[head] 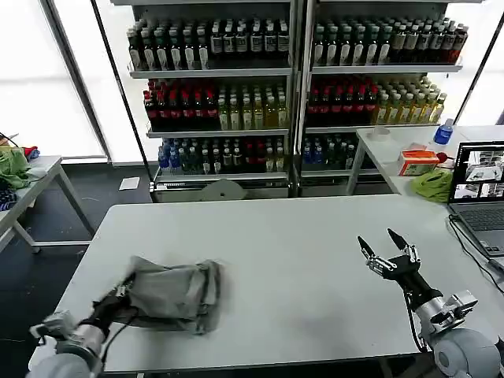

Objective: Fold and organize the clothes.

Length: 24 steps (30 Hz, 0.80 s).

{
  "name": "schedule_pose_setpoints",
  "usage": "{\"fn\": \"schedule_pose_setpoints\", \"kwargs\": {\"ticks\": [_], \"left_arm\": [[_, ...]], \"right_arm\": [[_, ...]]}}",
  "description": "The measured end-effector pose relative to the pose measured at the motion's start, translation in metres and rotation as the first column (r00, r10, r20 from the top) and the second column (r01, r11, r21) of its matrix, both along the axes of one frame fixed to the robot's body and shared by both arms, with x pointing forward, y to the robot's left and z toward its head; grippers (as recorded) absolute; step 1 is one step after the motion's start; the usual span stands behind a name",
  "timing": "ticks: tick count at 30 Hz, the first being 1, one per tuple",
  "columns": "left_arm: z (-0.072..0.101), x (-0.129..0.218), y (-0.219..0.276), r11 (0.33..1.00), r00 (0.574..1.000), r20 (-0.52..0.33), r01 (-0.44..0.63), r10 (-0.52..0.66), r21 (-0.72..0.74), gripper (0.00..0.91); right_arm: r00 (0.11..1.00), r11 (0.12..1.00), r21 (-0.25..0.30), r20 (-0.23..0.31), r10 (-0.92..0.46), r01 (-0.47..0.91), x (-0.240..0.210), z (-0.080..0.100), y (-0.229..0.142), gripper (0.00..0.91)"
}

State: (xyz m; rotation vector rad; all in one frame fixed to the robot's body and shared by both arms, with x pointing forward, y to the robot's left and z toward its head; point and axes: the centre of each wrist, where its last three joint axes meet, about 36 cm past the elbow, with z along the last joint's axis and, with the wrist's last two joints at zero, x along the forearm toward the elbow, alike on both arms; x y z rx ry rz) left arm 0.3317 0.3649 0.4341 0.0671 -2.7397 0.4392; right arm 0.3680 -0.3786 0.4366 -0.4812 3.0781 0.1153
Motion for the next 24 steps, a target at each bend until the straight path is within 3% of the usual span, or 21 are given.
{"fn": "schedule_pose_setpoints", "kwargs": {"ticks": [9,15,24], "left_arm": [[0.058,-0.001,0.099,0.994,0.998,0.051,-0.045,0.040,0.104,0.010],[0.091,0.005,0.126,0.981,0.998,0.060,-0.028,0.016,0.192,0.010],[0.111,0.019,0.117,0.972,0.997,0.066,0.028,-0.044,0.232,0.010]], "right_arm": [[1.000,1.000,0.013,0.005,0.004,-0.004,0.002,-0.001,0.001,0.907],[1.000,1.000,0.020,0.000,0.003,-0.003,0.000,-0.007,-0.002,0.907],[1.000,0.999,0.033,-0.008,0.002,-0.002,-0.007,-0.017,0.002,0.907]]}}
